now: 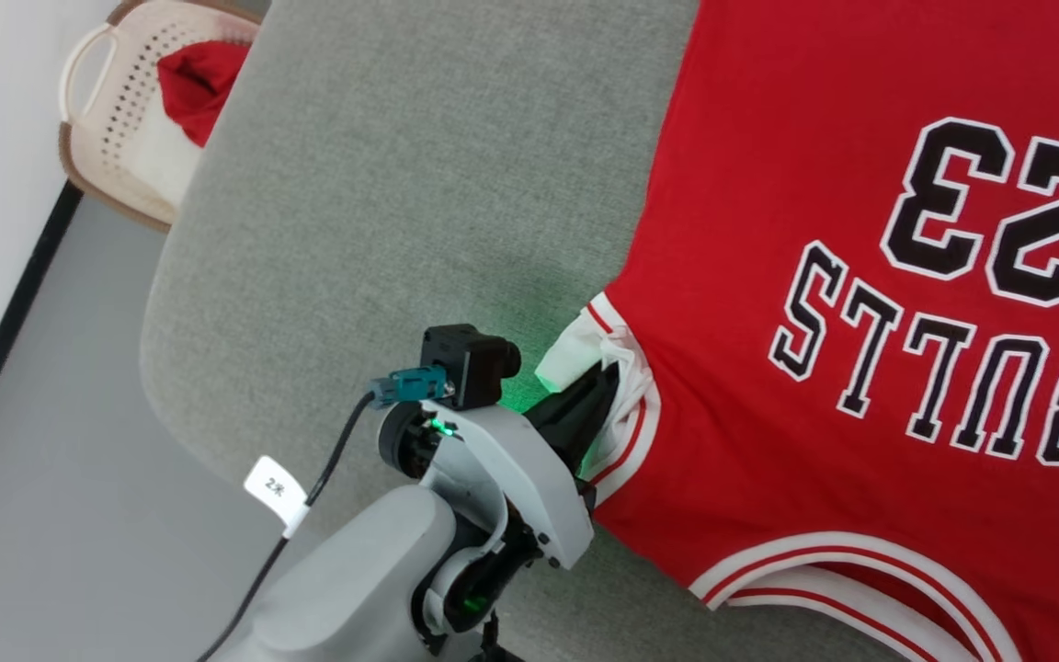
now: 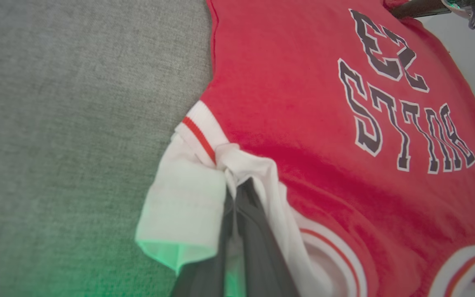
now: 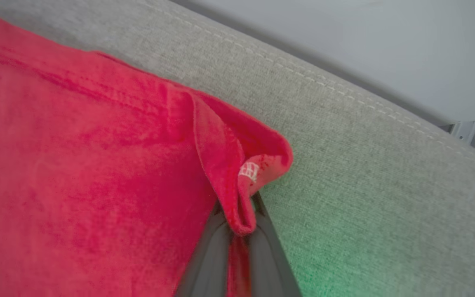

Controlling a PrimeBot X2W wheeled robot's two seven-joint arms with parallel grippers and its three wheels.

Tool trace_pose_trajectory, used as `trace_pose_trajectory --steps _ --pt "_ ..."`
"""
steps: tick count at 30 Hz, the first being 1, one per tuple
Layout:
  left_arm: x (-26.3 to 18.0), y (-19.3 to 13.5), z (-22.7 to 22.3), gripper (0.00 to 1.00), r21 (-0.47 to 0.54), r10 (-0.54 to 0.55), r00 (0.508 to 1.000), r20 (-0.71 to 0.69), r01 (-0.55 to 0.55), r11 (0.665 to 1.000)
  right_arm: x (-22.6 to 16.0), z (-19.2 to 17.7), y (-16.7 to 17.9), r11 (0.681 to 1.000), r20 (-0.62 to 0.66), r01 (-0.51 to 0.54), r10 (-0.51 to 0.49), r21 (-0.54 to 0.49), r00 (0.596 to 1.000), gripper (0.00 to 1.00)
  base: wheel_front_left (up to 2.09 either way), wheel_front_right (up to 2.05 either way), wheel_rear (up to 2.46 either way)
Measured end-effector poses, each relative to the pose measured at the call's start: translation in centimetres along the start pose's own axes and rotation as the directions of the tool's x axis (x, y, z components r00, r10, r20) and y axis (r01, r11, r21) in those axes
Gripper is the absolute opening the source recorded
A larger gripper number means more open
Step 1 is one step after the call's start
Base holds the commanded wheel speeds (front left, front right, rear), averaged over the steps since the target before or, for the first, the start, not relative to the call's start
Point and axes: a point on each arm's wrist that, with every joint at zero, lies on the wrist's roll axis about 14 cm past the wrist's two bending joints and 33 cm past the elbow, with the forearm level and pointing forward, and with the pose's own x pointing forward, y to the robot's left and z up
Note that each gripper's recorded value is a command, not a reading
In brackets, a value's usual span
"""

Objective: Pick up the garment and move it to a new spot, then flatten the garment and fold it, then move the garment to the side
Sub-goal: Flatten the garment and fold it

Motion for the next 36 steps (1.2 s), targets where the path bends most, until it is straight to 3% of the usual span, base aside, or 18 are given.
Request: trace_pose_trajectory --steps 9,18,30,36 --pt "-0.5 0.9 0.9 0.00 0.026 0.022 1.000 0.015 -0.022 0.999 -3.1 -0.9 -0.1 1.000 0.018 0.003 -0.003 -0.009 1.000 0.00 0.00 0.00 0.00" --pt "-1.6 1.3 1.6 0.00 0.043 0.031 0.999 0.023 -0.032 0.999 -8.5 -4.5 -2.2 0.999 0.016 0.019 -0.019 -0.030 1.000 0.00 0.00 0.00 0.00" --pt "-3.1 -1.1 2.4 0.00 0.066 -0.033 0.999 0.036 0.031 0.997 -17.1 -12.9 -4.8 0.999 -0.014 0.035 -0.035 -0.018 0.999 0.00 0.00 0.00 0.00" --pt "-3.5 -2.6 2.7 0.00 0.087 -0.077 0.996 0.036 0.073 0.994 -20.2 -18.7 -4.9 0.999 -0.027 0.029 -0.028 0.045 0.999 0.00 0.00 0.00 0.00"
